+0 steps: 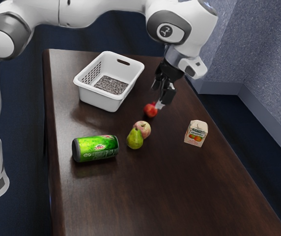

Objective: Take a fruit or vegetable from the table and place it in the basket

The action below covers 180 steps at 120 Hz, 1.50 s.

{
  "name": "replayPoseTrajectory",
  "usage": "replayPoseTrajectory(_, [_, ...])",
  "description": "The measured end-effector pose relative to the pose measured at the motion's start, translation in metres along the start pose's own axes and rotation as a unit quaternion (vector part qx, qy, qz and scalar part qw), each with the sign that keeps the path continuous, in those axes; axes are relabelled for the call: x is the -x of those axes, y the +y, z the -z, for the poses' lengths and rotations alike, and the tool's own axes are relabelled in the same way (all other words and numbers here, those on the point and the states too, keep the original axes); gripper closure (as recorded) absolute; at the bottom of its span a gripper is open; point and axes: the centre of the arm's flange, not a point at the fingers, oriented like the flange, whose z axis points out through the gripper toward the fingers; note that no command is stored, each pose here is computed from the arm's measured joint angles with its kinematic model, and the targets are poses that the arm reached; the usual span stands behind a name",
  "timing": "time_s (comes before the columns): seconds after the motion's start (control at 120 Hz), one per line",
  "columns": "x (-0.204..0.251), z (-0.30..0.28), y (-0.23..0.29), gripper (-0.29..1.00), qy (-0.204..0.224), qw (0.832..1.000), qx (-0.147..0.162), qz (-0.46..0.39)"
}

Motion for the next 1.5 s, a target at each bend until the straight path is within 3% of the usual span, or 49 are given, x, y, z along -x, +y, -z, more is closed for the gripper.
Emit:
replayPoseTrajectory(0.117, [-0.007,0.002,-0.022,0.0,0.026,0.999,0.002,0.024])
replayPoseTrajectory(0.492, [-0.021,-0.006,-0.035,0.0,0.044,0.998,0.002,0.044])
replayPoseTrajectory(0.725, [-0.024,-0.029,-0.105,0.0,0.03,0.997,0.006,0.065])
replayPoseTrajectory(0.95, [-0.049,-0.063,-0.135,0.0,0.032,0.999,-0.015,-0.026])
replayPoseTrajectory(1.083, [-0.032,-0.071,-0.137,0.0,0.03,0.997,-0.022,-0.073])
replayPoseTrajectory(1.308, [-0.015,-0.117,-0.203,0.0,0.022,0.997,0.007,-0.079])
replayPoseTrajectory(1.5, [-0.036,-0.133,-0.187,0.0,0.032,0.989,0.016,-0.143])
